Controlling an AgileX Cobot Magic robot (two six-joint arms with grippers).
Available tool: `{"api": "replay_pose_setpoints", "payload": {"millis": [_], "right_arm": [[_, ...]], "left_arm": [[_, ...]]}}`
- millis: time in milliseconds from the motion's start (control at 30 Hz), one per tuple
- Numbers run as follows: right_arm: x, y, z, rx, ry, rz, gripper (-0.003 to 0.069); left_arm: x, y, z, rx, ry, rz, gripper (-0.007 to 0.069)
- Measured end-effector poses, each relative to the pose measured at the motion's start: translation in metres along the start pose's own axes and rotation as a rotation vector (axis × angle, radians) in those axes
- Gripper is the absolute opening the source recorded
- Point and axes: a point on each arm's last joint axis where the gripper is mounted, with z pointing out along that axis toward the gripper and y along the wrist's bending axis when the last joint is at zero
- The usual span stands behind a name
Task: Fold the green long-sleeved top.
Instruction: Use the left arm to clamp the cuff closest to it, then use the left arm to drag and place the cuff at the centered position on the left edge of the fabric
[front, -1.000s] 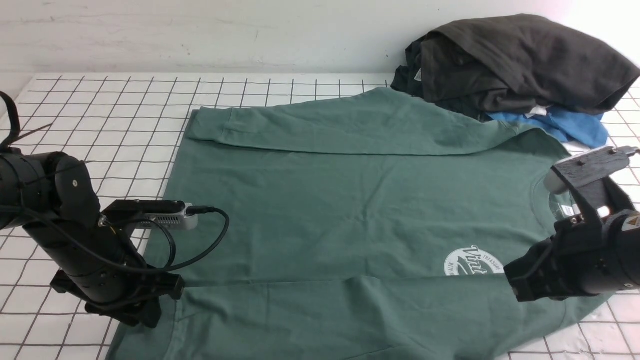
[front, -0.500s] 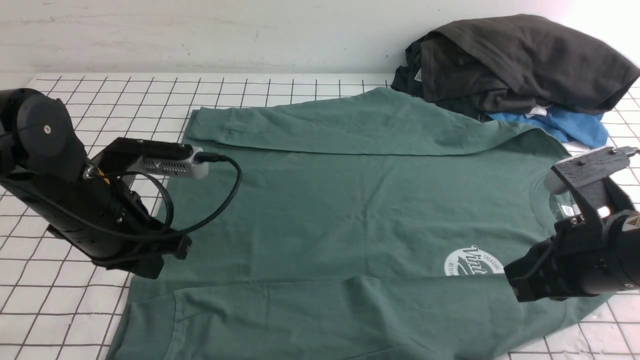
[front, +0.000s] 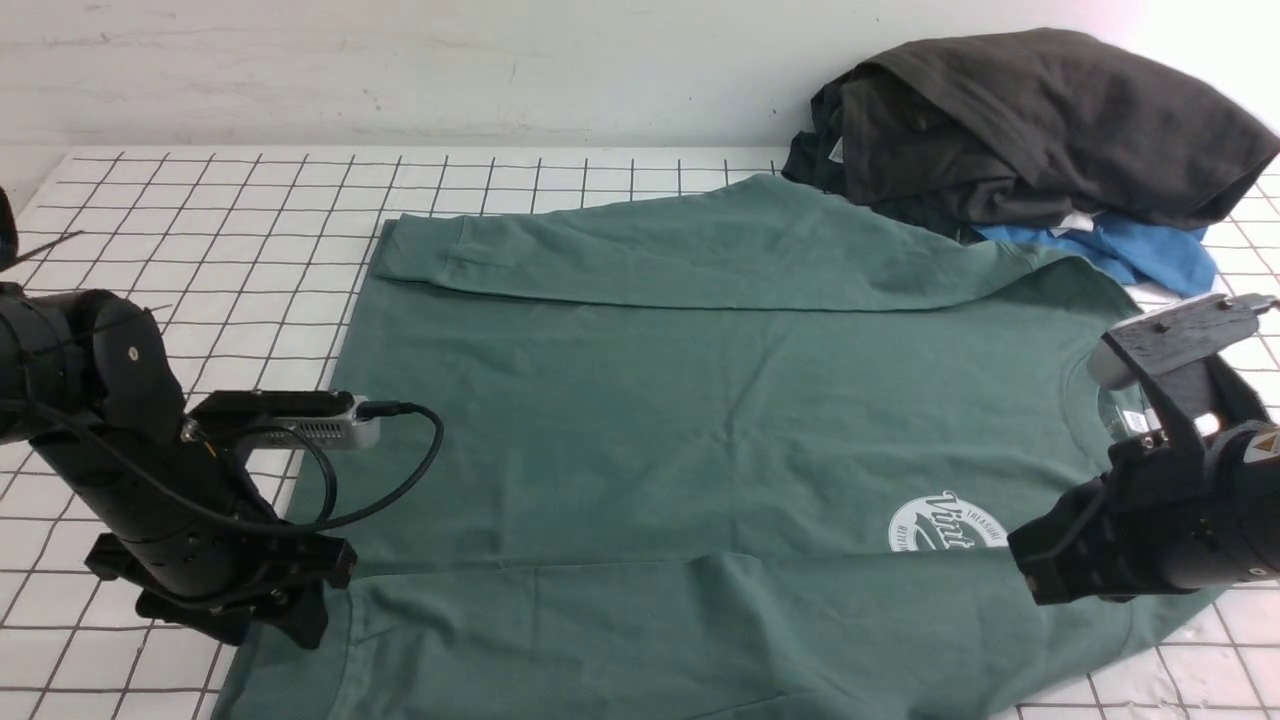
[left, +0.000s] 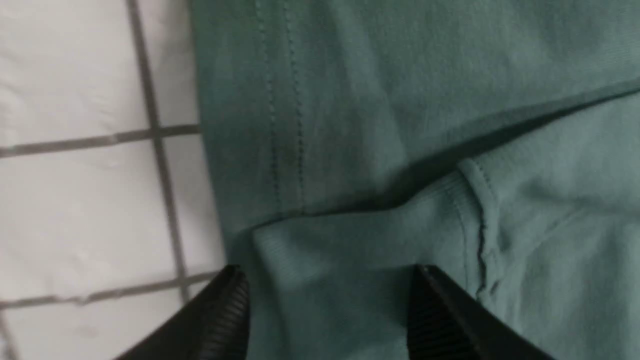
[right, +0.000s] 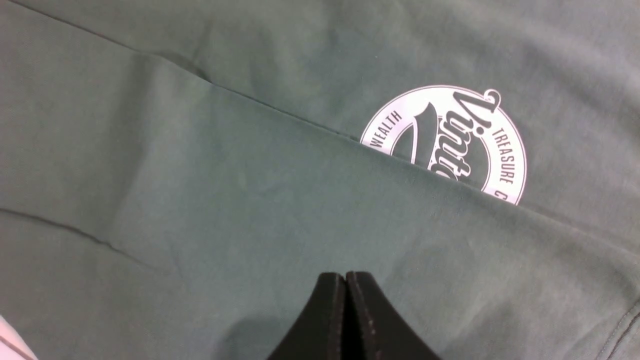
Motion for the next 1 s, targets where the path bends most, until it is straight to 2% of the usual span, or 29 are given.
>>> {"api": "replay_pose_setpoints", "payload": {"millis": [133, 167, 200, 233, 300, 667, 767, 867, 1000], "right_arm": [[0.000, 0.000, 0.000, 0.000, -0.001, 0.001, -0.0010], [0.000, 0.000, 0.000, 0.000, -0.001, 0.001, -0.0010], [0.000, 0.000, 0.000, 0.000, -0.001, 0.001, -0.0010], [0.000, 0.000, 0.000, 0.000, -0.002, 0.001, -0.0010], [0.000, 0.000, 0.000, 0.000, -0.002, 0.002, -0.0010], [0.000, 0.000, 0.000, 0.000, -0.002, 0.002, -0.0010], [0.000, 0.000, 0.000, 0.000, -0.002, 0.002, -0.0010], [0.000, 0.000, 0.000, 0.002, -0.005, 0.002, -0.0010], [-0.001, -0.001, 0.000, 0.006, -0.008, -0.002, -0.0010]], "left_arm": [[-0.002, 0.001, 0.004, -0.003, 0.003, 0.000, 0.0251], [-0.002, 0.001, 0.004, -0.004, 0.001, 0.000, 0.0191], [-0.002, 0.001, 0.004, -0.004, 0.001, 0.000, 0.0181], [-0.002, 0.001, 0.004, -0.003, -0.004, -0.001, 0.0100], [-0.002, 0.000, 0.000, 0.001, -0.019, -0.003, 0.0034], [0.001, -0.006, -0.030, 0.011, -0.122, 0.023, 0.0024], [0.000, -0.014, -0.035, 0.011, -0.127, 0.088, 0.0018], [-0.007, -0.029, -0.049, 0.018, -0.167, 0.173, 0.0015], [-0.039, -0.075, -0.112, 0.049, -0.378, 0.331, 0.0015]]}}
